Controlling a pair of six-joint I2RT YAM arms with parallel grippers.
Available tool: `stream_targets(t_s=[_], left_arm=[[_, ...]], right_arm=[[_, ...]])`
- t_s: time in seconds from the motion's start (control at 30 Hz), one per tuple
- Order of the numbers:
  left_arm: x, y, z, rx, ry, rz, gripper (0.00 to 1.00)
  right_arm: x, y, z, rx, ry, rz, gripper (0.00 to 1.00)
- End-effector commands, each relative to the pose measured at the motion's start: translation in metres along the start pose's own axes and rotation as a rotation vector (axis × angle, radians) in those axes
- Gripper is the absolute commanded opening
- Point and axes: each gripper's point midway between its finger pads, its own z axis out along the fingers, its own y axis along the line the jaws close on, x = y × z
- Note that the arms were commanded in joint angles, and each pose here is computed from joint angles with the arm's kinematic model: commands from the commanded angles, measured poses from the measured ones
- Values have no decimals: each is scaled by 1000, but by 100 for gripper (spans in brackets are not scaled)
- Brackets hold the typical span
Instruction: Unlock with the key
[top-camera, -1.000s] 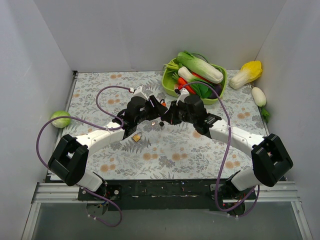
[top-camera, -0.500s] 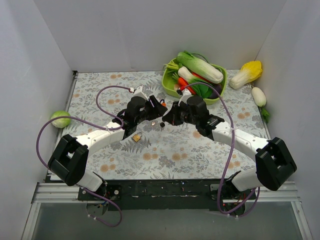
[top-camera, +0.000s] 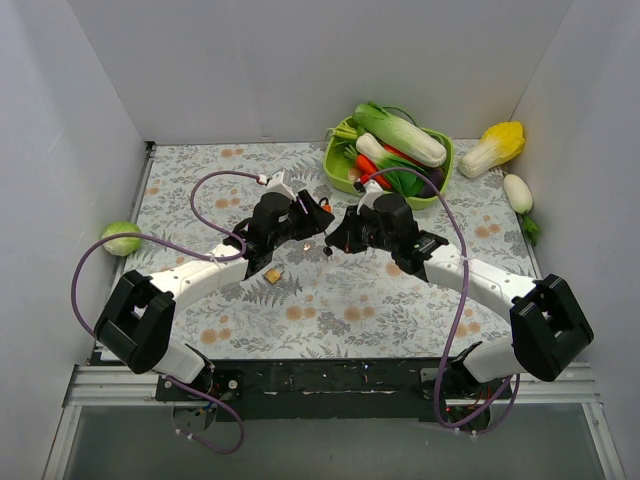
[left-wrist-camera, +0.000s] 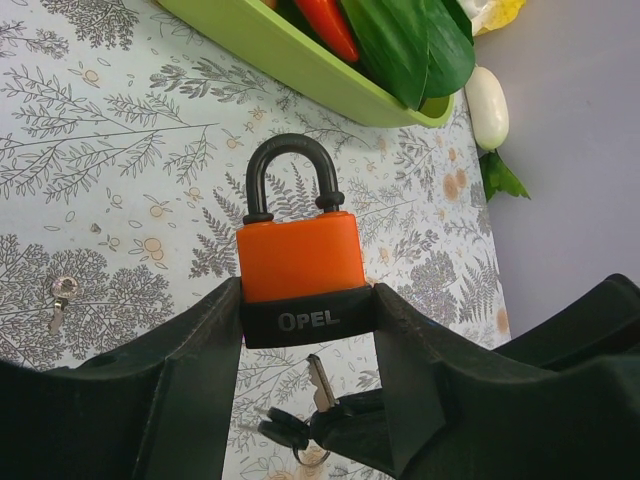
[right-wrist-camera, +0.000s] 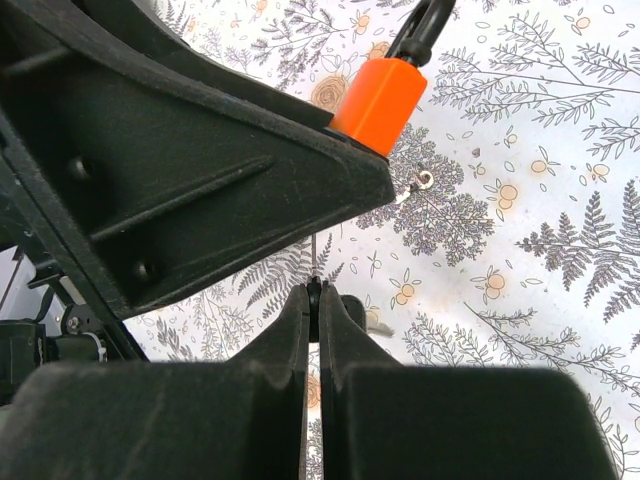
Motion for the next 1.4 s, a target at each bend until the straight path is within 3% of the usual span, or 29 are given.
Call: stream_targets(t_s=[0.0, 1.37], left_arm=[[-37, -37, -17, 95, -105, 14, 0], [-29, -36, -15, 103, -83, 6, 0]], right_arm=[[-13, 5, -2, -3, -47, -6, 1], [-44, -9, 6, 72, -146, -25, 1]])
